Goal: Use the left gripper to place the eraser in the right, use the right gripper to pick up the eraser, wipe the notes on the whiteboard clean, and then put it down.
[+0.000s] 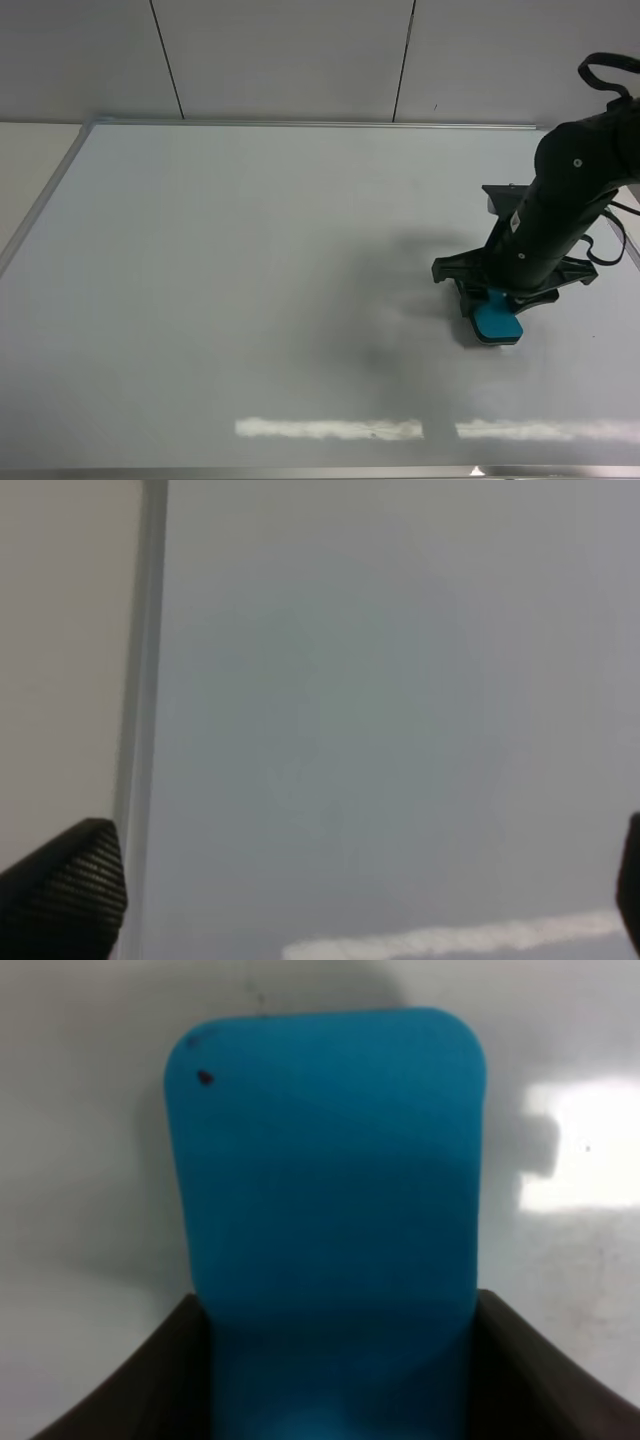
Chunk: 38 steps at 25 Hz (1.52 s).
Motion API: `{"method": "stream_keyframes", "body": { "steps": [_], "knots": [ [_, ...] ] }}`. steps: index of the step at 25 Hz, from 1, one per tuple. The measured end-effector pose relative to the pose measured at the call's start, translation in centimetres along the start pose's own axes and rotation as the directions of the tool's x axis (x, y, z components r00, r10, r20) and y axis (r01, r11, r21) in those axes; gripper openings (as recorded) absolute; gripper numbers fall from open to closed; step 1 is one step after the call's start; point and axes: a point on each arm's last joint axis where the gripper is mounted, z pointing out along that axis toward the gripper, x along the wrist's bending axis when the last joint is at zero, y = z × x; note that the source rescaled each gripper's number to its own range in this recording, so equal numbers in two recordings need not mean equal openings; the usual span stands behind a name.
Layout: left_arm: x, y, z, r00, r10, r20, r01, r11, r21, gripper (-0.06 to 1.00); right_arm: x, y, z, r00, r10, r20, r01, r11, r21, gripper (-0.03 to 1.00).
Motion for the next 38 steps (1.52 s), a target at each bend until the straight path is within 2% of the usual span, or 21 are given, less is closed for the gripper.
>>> {"method": "stream_keyframes", "body": {
  "steps": [10, 12, 13, 14, 15, 18, 23, 27, 30, 34, 36, 37, 38],
  "knots": [
    [0.0, 0.0, 0.0, 1.000, 0.001, 0.000, -0.001, 1.000, 0.000, 1.00, 0.2, -0.1, 0.1, 1.000, -0.027, 0.006, 0.027, 0.999, -0.018, 0.04],
    [0.0, 0.0, 0.0, 1.000, 0.001, 0.000, -0.001, 1.000, 0.000, 1.00, 0.4, 0.0, 0.1, 0.999, -0.034, -0.003, 0.034, 0.999, -0.037, 0.27],
    [0.0, 0.0, 0.0, 1.000, 0.001, 0.000, -0.001, 1.000, 0.000, 1.00, 0.4, 0.1, 0.1, 0.999, -0.035, -0.008, 0.034, 0.998, -0.048, 0.42],
    [0.0, 0.0, 0.0, 1.000, 0.001, 0.000, -0.001, 1.000, 0.000, 1.00, 0.5, 0.3, 0.1, 0.999, -0.033, -0.017, 0.031, 0.998, -0.062, 0.66],
    [0.0, 0.0, 0.0, 1.000, 0.001, 0.000, -0.001, 1.000, 0.000, 1.00, 0.7, 0.4, 0.0, 0.999, -0.028, -0.029, 0.025, 0.997, -0.076, 0.78],
    [0.0, 0.0, 0.0, 1.000, 0.000, 0.000, 0.000, 1.000, 0.000, 1.00, 1.0, 0.7, -0.6, 0.997, -0.015, -0.070, 0.006, 0.992, -0.127, 0.95],
    [0.0, 0.0, 0.0, 1.000, 0.000, 0.000, 0.000, 1.000, 0.000, 1.00, 0.8, 1.2, -2.9, 0.991, 0.004, -0.134, -0.035, 0.972, -0.233, 0.99],
    [0.0, 0.0, 0.0, 1.000, 0.000, 0.000, 0.000, 1.000, 0.000, 1.00, -1.7, 1.5, -6.5, 0.987, 0.048, -0.155, -0.101, 0.930, -0.353, 1.00],
    [0.0, 0.0, 0.0, 1.000, 0.001, 0.000, -0.001, 1.000, 0.000, 1.00, -4.6, 1.0, -9.9, 0.982, 0.113, -0.154, -0.171, 0.880, -0.444, 1.00],
    [0.0, 0.0, 0.0, 1.000, 0.001, 0.000, -0.001, 1.000, 0.000, 1.00, -8.2, -1.7, -14.8, 0.973, 0.195, -0.122, -0.230, 0.792, -0.565, 1.00],
    [0.0, 0.0, 0.0, 1.000, 0.001, 0.000, -0.001, 1.000, 0.000, 1.00, -9.4, -3.8, -17.1, 0.966, 0.233, -0.110, -0.250, 0.744, -0.619, 1.00],
    [0.0, 0.0, 0.0, 1.000, 0.001, 0.000, -0.001, 1.000, 0.000, 1.00, -9.4, -3.8, -17.1, 0.966, 0.233, -0.110, -0.250, 0.744, -0.619, 1.00],
    [0.0, 0.0, 0.0, 1.000, 0.001, 0.000, -0.001, 1.000, 0.000, 1.00, -9.9, -5.1, -18.2, 0.961, 0.253, -0.110, -0.263, 0.718, -0.645, 1.00]
  ]
}}
